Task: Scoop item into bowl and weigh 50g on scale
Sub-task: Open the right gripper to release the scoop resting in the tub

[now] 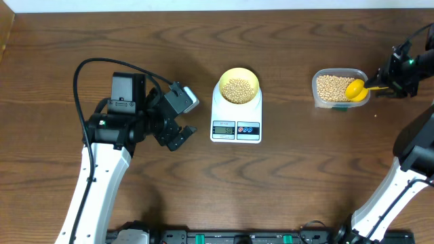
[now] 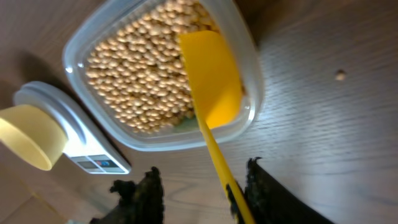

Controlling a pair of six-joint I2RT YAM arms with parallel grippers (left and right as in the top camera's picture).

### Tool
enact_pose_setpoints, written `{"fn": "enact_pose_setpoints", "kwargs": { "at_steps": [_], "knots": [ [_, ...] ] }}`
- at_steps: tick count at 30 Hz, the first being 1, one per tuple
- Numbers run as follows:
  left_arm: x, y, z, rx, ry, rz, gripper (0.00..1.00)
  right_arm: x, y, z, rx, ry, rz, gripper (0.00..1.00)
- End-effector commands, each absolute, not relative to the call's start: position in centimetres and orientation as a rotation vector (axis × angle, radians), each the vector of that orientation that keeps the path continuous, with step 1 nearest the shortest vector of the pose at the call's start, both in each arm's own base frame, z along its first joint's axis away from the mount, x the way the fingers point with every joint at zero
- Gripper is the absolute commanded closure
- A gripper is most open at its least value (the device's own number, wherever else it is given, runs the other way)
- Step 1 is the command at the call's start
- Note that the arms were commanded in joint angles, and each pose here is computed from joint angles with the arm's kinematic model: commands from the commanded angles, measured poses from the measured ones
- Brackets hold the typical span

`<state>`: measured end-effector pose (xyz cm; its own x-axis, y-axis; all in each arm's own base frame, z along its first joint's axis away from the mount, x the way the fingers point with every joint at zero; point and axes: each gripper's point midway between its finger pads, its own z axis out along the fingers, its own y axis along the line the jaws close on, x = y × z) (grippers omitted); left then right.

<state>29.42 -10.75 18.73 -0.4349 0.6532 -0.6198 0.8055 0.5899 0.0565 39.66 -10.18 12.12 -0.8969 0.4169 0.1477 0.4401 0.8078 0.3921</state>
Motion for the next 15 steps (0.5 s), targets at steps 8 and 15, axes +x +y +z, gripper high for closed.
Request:
{"fn": "enact_pose_setpoints", "kwargs": {
  "at_steps": [8, 15],
  "knots": [
    [29.3, -10.7, 18.6, 1.164, 2.215, -0.329, 0.05, 35.9, -13.5, 11.4, -0.718, -2.852, -0.384, 0.35],
    [29.3, -10.7, 18.6, 1.164, 2.215, -0.328, 0.05, 34.9, -14.5, 11.4, -0.696, -2.841, -0.277, 0.18]
  ]
}}
